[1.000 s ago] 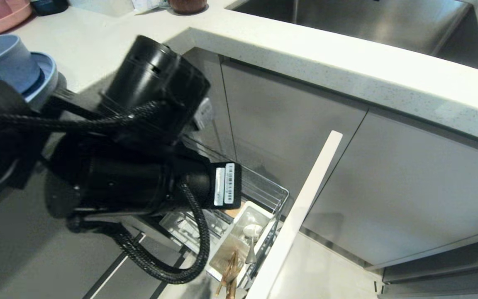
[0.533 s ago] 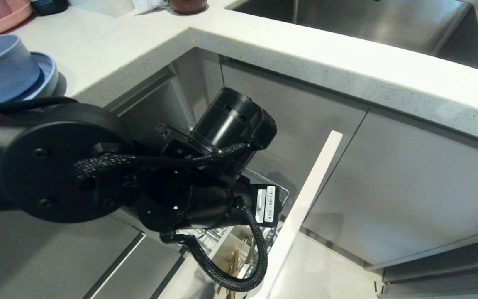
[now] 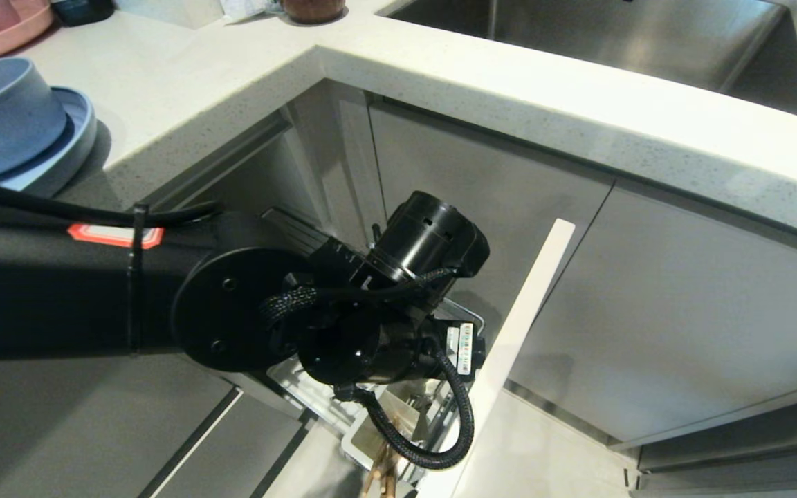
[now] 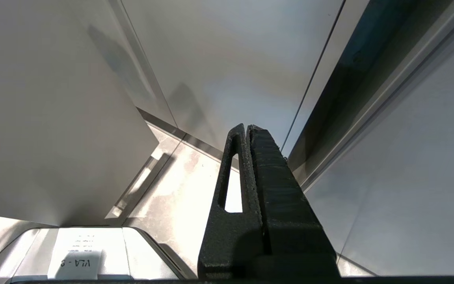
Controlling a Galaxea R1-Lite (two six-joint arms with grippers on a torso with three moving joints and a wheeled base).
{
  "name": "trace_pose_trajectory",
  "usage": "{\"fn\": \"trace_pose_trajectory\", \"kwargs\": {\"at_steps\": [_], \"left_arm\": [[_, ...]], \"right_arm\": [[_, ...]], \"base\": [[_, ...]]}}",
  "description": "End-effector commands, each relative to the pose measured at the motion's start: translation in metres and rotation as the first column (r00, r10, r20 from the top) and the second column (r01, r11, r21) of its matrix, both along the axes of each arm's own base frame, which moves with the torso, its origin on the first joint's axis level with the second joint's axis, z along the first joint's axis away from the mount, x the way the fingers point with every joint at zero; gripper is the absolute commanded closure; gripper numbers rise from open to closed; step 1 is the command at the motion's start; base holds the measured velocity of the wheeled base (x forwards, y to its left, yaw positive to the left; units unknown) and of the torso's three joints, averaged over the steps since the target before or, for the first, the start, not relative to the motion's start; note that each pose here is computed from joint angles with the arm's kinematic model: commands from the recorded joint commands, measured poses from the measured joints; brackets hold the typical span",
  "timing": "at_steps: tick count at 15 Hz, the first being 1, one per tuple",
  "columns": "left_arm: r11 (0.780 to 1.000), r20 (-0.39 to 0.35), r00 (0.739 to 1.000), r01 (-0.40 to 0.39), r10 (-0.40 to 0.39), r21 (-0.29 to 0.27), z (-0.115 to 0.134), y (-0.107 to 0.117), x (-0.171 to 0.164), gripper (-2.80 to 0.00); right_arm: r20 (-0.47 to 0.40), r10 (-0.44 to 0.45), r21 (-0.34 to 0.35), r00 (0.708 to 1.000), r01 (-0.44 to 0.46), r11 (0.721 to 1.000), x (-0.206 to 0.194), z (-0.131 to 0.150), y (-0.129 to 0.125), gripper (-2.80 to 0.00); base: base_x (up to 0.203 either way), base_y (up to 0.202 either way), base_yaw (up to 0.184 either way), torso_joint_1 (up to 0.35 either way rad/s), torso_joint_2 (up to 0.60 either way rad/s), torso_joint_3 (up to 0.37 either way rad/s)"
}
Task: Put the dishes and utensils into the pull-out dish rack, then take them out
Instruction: Take the fork out of the cupboard
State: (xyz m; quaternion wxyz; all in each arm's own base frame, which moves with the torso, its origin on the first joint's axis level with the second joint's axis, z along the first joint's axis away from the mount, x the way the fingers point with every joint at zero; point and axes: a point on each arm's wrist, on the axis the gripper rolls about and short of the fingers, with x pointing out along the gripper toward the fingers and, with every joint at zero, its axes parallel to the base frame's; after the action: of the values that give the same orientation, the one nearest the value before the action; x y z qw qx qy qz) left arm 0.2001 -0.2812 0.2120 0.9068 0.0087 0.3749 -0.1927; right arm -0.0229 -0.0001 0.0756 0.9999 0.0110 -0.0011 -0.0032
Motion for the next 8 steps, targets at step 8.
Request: {"fn": "trace_pose_trajectory", "kwargs": {"at_steps": [8], "left_arm": [[0.998, 0.003, 0.998, -0.059, 0.059, 0.02, -0.016, -0.001, 0.022, -2.8]], "right_arm": [[0.001, 0.0, 0.0, 1.0, 0.0, 1.0, 0.0, 0.0, 0.0, 0.0]], "base": [[0.0, 0.0, 0.0, 0.0, 0.0, 0.0]]}}
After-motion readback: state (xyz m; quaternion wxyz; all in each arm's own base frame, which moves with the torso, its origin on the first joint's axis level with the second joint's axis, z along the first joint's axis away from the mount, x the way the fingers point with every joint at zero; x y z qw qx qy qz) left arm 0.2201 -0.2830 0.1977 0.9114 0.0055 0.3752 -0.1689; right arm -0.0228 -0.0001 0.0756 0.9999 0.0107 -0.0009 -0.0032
